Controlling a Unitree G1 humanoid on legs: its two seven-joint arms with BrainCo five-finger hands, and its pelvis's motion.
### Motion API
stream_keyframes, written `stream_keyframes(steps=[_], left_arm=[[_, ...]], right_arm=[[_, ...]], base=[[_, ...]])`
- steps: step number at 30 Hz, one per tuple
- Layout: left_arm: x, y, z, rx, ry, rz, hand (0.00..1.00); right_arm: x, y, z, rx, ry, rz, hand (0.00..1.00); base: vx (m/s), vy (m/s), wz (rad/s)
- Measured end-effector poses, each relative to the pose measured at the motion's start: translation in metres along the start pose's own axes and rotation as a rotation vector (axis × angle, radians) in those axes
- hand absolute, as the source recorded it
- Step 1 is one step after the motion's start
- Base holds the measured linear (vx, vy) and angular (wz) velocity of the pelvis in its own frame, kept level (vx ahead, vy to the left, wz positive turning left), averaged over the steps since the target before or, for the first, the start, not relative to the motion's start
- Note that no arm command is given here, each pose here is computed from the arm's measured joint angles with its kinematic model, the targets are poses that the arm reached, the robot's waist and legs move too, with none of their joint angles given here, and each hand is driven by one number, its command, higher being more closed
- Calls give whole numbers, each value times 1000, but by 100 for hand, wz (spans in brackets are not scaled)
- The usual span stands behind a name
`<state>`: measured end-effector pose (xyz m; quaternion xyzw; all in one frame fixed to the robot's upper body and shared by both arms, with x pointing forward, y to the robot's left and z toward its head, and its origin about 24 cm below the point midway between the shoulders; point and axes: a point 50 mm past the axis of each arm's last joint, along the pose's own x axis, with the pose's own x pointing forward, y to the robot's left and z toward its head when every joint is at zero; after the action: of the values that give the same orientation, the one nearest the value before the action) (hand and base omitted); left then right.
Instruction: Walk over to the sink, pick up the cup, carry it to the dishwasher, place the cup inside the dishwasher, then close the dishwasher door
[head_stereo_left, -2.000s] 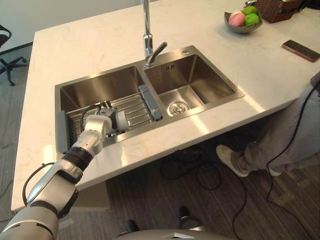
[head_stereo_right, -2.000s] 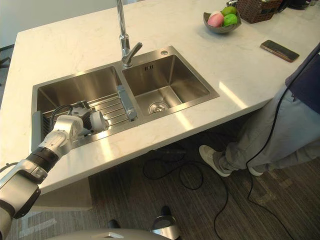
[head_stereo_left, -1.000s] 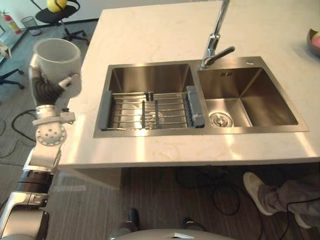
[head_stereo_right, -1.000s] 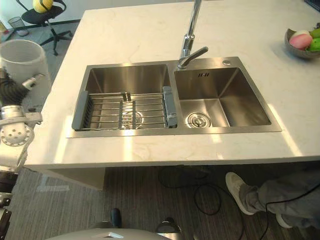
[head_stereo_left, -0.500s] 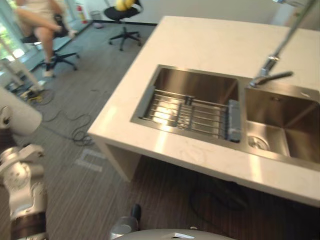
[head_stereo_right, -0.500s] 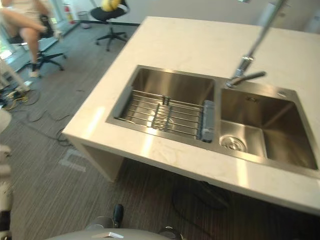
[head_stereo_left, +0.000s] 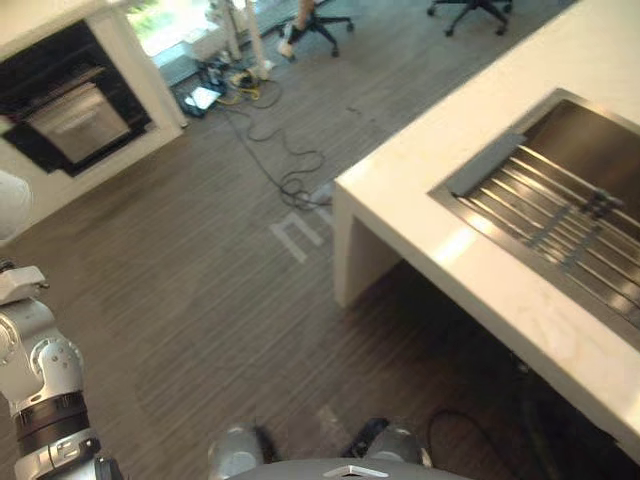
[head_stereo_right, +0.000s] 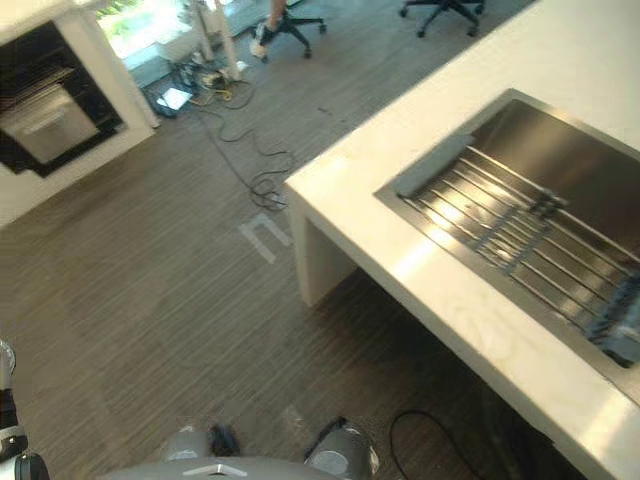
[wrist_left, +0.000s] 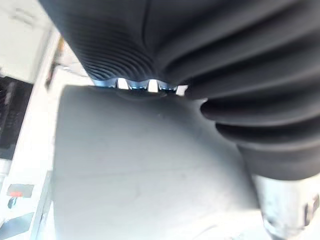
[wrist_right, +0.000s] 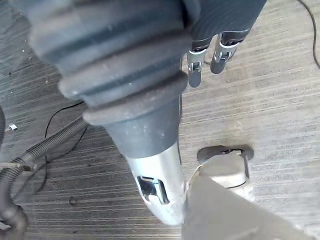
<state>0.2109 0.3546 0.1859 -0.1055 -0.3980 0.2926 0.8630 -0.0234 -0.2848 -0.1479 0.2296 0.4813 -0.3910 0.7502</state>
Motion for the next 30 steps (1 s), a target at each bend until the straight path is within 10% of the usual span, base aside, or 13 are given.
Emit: stream_keyframes(steps=[7,17,25,30], left_arm=[[42,1,37,159,-3,-149,100],[-63,-27,-52,-178,407,-193,100],[-103,-46,-72,-162,557,-271,100],[-131,-63,-85,-74,645,-415,100]], right_arm=[[3,30,-26,58,94,42,0],[-1,32,-26,-1,49,92,0],[9,143,19,-168,23,433,0],[7,155,-1,-74,140,456,0]], base=[[-45,444,102],[38,47,184],[-22,-24,-13],[-31,0,-8]])
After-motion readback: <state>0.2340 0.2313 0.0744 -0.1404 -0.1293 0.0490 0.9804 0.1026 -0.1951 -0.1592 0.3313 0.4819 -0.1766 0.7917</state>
